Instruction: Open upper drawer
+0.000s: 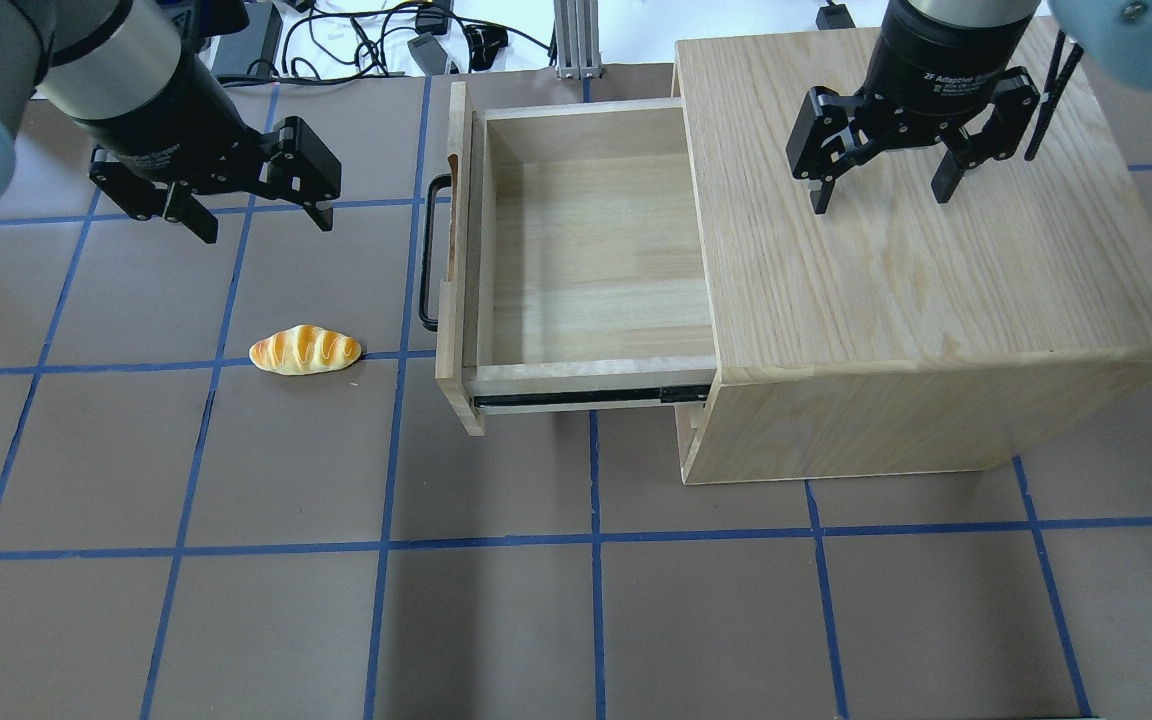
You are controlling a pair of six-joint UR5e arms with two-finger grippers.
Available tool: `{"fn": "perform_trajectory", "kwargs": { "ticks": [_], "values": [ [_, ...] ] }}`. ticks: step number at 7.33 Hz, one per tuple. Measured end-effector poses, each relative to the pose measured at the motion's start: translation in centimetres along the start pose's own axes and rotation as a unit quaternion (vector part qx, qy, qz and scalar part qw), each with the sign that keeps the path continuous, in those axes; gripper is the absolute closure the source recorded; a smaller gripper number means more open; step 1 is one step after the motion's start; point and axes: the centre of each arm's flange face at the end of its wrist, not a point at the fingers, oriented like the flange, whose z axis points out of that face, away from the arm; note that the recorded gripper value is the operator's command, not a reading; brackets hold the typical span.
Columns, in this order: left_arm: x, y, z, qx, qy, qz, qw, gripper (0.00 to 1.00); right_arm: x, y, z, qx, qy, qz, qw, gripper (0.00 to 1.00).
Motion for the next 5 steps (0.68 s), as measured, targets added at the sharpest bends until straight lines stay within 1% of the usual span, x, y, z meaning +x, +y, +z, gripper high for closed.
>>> {"fn": "perform_trajectory", "kwargs": {
  "ticks": [2, 4, 5],
  "values": [
    [1.2, 0.7, -0.7, -0.01, -0.006, -0.02, 0.9997, 0.0, 0.0, 0.0, 0.0, 0.0, 0.0, 0.0, 1.0, 0.0],
    [2.4, 1.0, -0.8, -0.011, -0.021, -0.016, 0.9996, 0.0, 0.0, 0.0, 0.1, -0.001, 0.0, 0.0, 1.0, 0.0],
    [2.5, 1.1, -0.9, -0.01, -0.024, -0.013, 0.9996, 0.0, 0.0, 0.0, 0.1, -0.001, 0.0, 0.0, 1.0, 0.0]
  ]
}}
